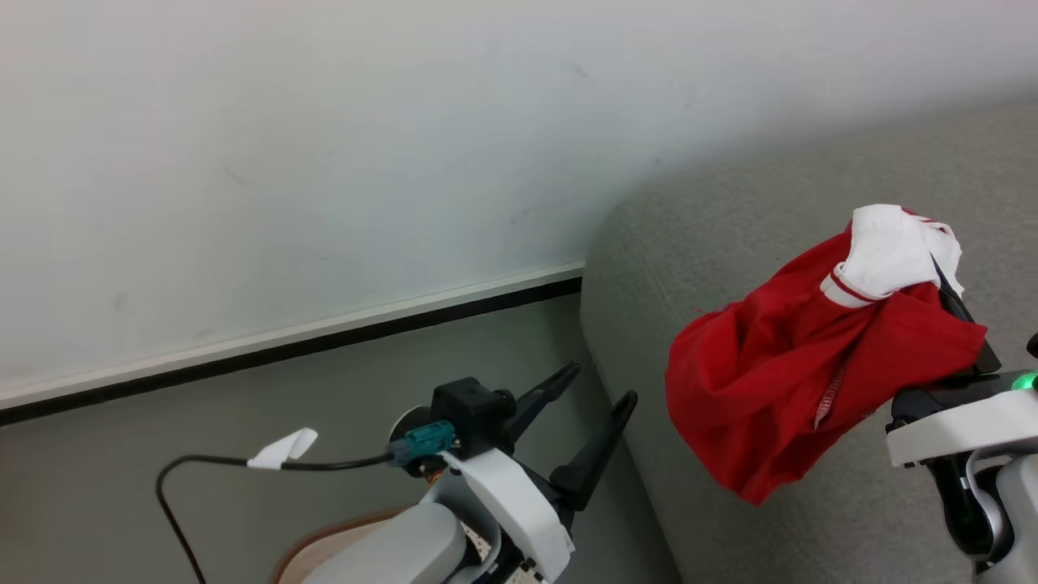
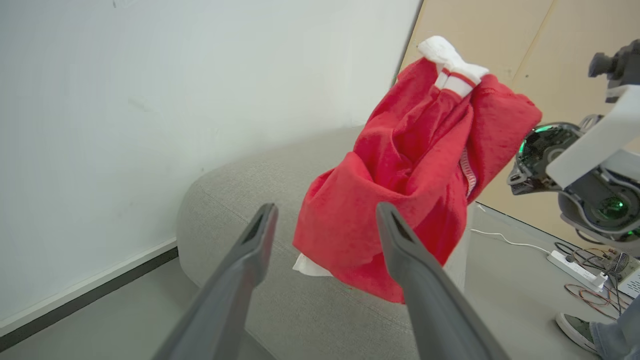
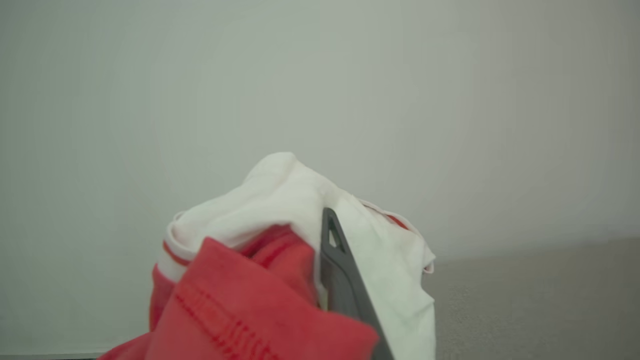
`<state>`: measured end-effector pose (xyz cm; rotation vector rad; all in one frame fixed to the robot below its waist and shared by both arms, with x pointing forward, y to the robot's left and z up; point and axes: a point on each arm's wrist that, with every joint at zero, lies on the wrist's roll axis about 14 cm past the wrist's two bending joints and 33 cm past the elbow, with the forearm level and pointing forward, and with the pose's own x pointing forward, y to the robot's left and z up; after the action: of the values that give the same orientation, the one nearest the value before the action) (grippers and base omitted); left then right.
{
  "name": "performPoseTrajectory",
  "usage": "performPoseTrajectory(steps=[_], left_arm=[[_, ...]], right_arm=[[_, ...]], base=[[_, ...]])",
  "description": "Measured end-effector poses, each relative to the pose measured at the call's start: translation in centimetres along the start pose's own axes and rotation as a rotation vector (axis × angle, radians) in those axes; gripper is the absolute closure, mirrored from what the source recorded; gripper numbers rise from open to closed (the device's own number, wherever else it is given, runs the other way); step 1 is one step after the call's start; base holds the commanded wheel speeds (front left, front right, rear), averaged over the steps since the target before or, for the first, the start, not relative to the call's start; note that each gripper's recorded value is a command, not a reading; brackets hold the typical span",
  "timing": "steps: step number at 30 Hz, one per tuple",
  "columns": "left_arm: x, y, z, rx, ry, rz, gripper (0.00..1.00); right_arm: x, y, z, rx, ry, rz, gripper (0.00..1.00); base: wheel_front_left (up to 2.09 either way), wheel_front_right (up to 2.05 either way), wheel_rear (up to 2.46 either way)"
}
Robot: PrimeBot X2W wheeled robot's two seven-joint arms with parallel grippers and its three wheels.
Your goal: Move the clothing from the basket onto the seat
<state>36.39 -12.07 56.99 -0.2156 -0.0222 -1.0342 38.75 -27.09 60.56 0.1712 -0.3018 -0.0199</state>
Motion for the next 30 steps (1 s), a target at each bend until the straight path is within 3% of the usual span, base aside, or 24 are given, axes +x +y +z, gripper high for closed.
performPoseTrajectory(steps=[8, 17, 22, 30], left_arm=[[2.5, -1.8, -1.3, 0.038, 0.009, -0.101, 0.00], [4.4, -3.1, -2.5, 0.031, 0.018, -0.163, 0.00], [4.6, -2.9, -2.9, 0.022, 0.021, -0.169, 0.00], [4.7, -0.6, -3.4, 0.007, 0.017, -0.137, 0.00]], right_arm=[[-3.2, -4.3, 1.6, -0.043, -0.026, -0.129, 1.00], [-5.0, -6.4, 2.5, -0.078, -0.033, -0.196, 1.00], [-4.3, -6.5, 2.8, -0.031, -0.054, -0.200, 1.00], [-0.3, -7.7, 4.7, -0.058, -0.087, -0.169, 1.00]], base=[[0.00, 0.00, 0.00], [0.00, 0.00, 0.00], [0.00, 0.00, 0.00], [0.00, 0.00, 0.00]])
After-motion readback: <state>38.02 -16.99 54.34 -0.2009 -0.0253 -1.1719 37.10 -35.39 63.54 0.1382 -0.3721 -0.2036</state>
